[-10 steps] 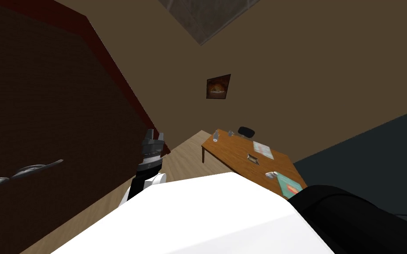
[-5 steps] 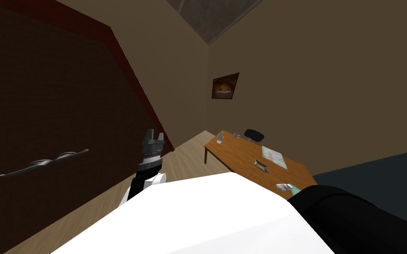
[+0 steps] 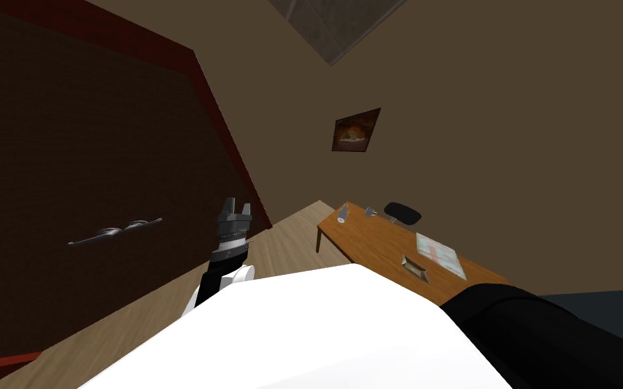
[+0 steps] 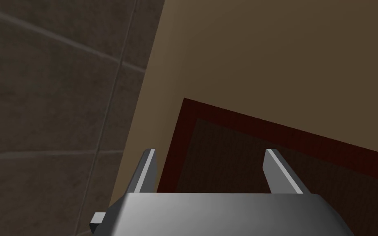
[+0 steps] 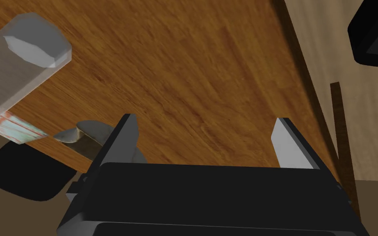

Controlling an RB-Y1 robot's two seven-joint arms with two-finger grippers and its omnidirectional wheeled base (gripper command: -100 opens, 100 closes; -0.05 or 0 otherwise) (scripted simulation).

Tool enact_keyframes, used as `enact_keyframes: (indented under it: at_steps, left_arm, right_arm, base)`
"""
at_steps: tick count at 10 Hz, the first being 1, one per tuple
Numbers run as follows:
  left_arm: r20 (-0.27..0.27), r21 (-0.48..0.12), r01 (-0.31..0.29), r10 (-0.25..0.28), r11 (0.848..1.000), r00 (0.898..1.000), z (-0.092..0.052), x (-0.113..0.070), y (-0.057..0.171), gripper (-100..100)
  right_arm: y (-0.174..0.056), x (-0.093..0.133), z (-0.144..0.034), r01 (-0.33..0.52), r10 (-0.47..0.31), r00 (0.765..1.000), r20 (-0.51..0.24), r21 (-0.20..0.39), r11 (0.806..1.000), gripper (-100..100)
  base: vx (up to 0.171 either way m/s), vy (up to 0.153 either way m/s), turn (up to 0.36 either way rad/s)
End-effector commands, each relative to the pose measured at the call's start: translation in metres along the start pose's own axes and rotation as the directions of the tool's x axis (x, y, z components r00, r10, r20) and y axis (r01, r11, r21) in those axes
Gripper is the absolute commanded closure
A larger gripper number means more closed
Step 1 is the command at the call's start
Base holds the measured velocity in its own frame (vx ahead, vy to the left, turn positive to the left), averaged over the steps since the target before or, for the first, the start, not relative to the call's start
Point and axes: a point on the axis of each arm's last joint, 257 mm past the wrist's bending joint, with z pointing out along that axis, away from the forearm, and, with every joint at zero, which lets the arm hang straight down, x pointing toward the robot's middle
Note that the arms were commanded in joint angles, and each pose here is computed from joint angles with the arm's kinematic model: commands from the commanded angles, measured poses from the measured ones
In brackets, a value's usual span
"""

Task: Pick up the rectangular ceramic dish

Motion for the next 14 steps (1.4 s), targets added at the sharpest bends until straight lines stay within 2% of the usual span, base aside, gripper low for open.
enact_keyframes:
  at_steps: [1,2,6,10,13,14]
  left_arm:
    - [0.000,0.000,0.000,0.000,1.000,1.000,0.000,0.000,0.000,0]
    - [0.000,0.000,0.000,0.000,1.000,1.000,0.000,0.000,0.000,0]
    - [0.000,0.000,0.000,0.000,1.000,1.000,0.000,0.000,0.000,0]
    - [0.000,0.000,0.000,0.000,1.000,1.000,0.000,0.000,0.000,0]
    - [0.000,0.000,0.000,0.000,1.000,1.000,0.000,0.000,0.000,0]
    - [0.000,0.000,0.000,0.000,1.000,1.000,0.000,0.000,0.000,0]
  right_arm:
    - [-0.016,0.016,-0.004,0.049,-0.049,0.998,-0.038,0.026,0.998,-100]
    - [-0.020,0.020,-0.005,0.049,-0.047,0.998,-0.045,0.032,0.998,-100]
    - [-0.062,0.077,-0.025,0.202,-0.183,0.965,-0.186,0.086,0.976,-100]
    - [-0.064,0.112,-0.032,0.285,-0.260,0.930,-0.261,0.066,0.956,-100]
    - [-0.048,0.124,-0.029,0.305,-0.284,0.919,-0.272,0.035,0.952,-100]
    - [-0.052,0.121,-0.030,0.301,-0.279,0.921,-0.272,0.043,0.953,-100]
  base:
    - [0.022,-0.007,0.269]
    - [0.029,-0.022,0.164]
    - [0.051,-0.057,0.348]
    - [0.038,-0.081,0.257]
    - [0.005,-0.062,0.157]
    - [0.003,-0.021,0.021]
